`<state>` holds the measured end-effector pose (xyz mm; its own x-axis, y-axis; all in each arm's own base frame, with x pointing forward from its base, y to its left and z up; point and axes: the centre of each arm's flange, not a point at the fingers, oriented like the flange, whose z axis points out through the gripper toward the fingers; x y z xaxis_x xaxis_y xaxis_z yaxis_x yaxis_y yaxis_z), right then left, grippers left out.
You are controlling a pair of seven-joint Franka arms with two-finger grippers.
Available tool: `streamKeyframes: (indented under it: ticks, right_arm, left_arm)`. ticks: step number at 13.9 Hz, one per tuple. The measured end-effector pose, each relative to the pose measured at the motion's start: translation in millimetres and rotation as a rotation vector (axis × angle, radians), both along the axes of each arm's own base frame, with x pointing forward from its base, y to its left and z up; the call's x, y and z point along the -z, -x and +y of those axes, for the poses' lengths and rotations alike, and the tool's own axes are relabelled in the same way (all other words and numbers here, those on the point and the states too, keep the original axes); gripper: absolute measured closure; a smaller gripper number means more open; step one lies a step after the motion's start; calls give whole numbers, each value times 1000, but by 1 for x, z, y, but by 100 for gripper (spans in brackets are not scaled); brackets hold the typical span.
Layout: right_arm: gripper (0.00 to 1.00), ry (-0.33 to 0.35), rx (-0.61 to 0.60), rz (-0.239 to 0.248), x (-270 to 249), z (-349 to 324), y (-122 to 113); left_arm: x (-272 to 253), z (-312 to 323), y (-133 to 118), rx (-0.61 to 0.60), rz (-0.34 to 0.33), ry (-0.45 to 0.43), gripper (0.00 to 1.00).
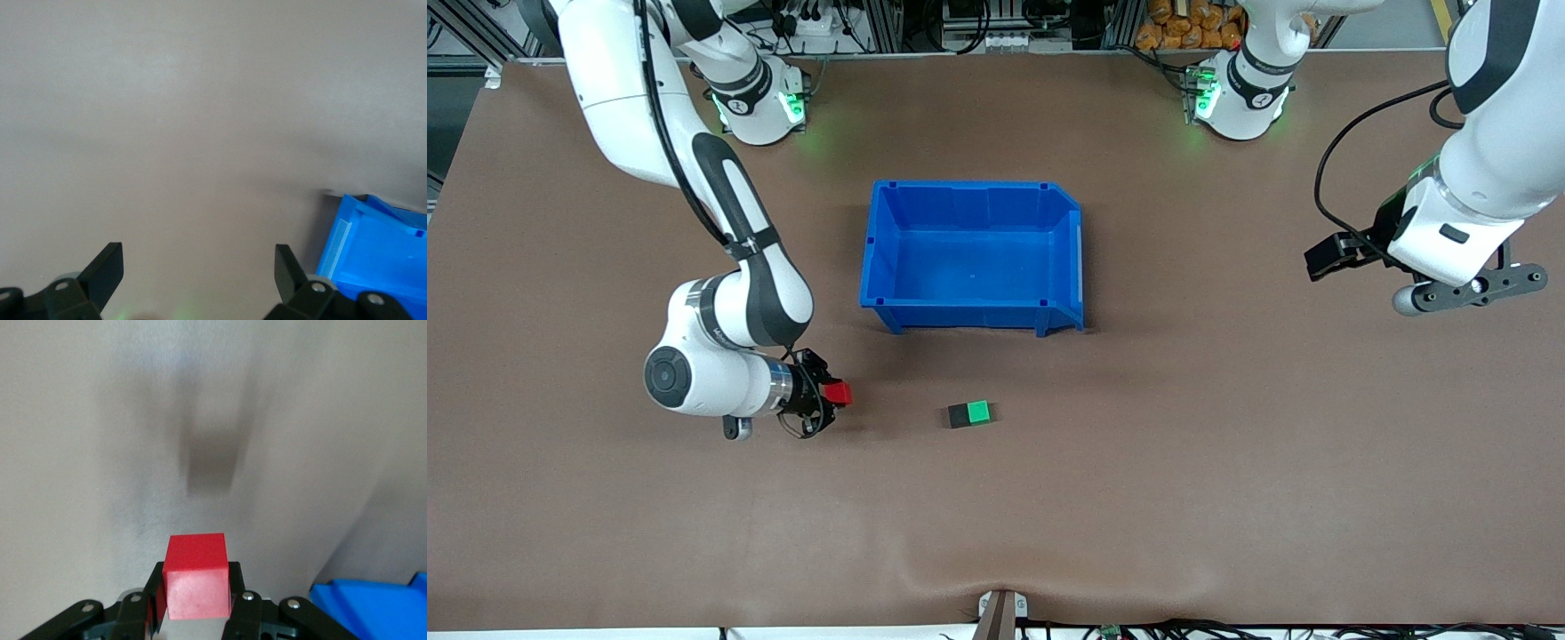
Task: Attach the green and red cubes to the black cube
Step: 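Release green and raise the left gripper while the right gripper lifts red, then lower the red cube against the black cube with the right gripper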
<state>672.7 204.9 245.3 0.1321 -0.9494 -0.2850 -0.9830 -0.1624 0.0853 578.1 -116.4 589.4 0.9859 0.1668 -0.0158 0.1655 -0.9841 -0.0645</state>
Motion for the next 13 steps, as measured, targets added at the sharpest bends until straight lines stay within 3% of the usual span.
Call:
streamKeyframes:
  ticks: [5, 9, 13]
  right_arm:
    - [60, 18, 95, -1, 8, 25, 4]
    - [60, 24, 155, -5, 9, 36, 5]
    - [60, 27, 197, -1, 8, 58, 6]
  left_arm:
    - [-34, 13, 14, 0, -46, 3, 0]
    - [-39, 33, 38, -22, -35, -10, 0]
    - [-38, 27, 43, -10, -33, -12, 0]
